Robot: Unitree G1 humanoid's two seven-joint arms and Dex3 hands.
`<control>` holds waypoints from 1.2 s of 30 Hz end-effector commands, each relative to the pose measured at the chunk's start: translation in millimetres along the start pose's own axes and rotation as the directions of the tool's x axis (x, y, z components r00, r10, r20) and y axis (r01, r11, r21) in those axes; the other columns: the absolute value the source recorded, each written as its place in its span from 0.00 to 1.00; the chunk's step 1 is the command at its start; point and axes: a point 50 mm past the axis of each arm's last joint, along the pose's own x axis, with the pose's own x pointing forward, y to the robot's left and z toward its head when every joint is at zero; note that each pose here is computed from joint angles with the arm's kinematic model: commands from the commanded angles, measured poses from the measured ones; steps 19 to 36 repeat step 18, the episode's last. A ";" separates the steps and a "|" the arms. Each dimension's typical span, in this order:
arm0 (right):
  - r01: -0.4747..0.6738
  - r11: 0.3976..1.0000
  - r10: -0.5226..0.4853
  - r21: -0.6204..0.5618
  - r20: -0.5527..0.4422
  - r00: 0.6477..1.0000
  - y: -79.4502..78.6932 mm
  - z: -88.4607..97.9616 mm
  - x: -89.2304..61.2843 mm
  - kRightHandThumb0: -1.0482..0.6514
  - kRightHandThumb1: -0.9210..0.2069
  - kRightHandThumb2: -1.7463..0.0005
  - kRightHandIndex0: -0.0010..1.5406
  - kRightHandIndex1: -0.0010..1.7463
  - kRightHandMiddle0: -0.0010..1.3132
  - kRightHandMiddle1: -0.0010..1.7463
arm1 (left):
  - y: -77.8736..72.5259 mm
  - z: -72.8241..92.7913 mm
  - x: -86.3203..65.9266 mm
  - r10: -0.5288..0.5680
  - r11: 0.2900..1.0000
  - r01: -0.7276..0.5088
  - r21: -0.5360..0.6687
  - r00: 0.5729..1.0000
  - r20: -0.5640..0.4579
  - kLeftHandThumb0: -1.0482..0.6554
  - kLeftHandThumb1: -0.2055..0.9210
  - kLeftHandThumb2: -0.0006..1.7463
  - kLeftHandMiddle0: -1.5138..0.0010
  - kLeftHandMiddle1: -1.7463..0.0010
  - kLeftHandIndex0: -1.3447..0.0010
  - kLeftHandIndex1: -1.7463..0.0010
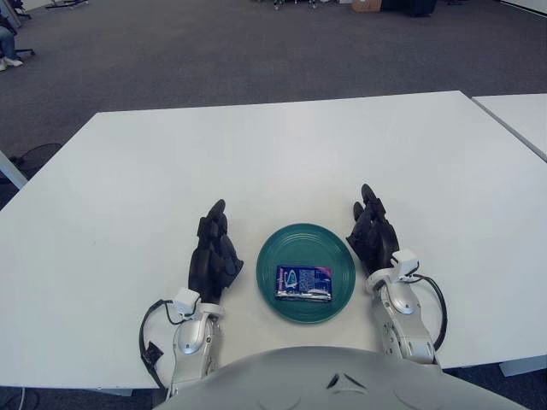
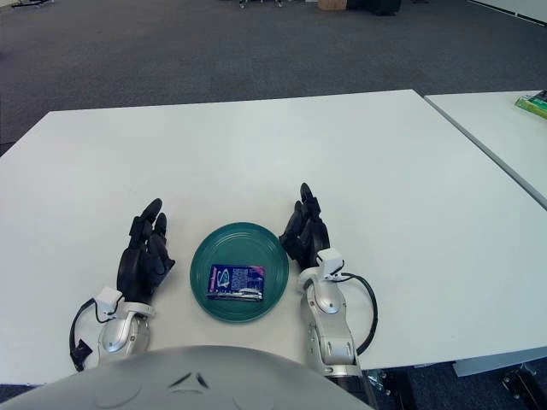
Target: Put the gum into the plate.
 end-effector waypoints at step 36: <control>0.017 0.999 -0.013 0.029 -0.139 0.990 4.6 -36.1 -8.5 0.15 0.00 0.45 0.01 0.00 0.00 0.10 | -3.8 2.7 3.8 -0.058 0.964 0.033 -0.264 0.994 -0.087 0.06 1.00 0.55 0.92 0.99 1.00 0.81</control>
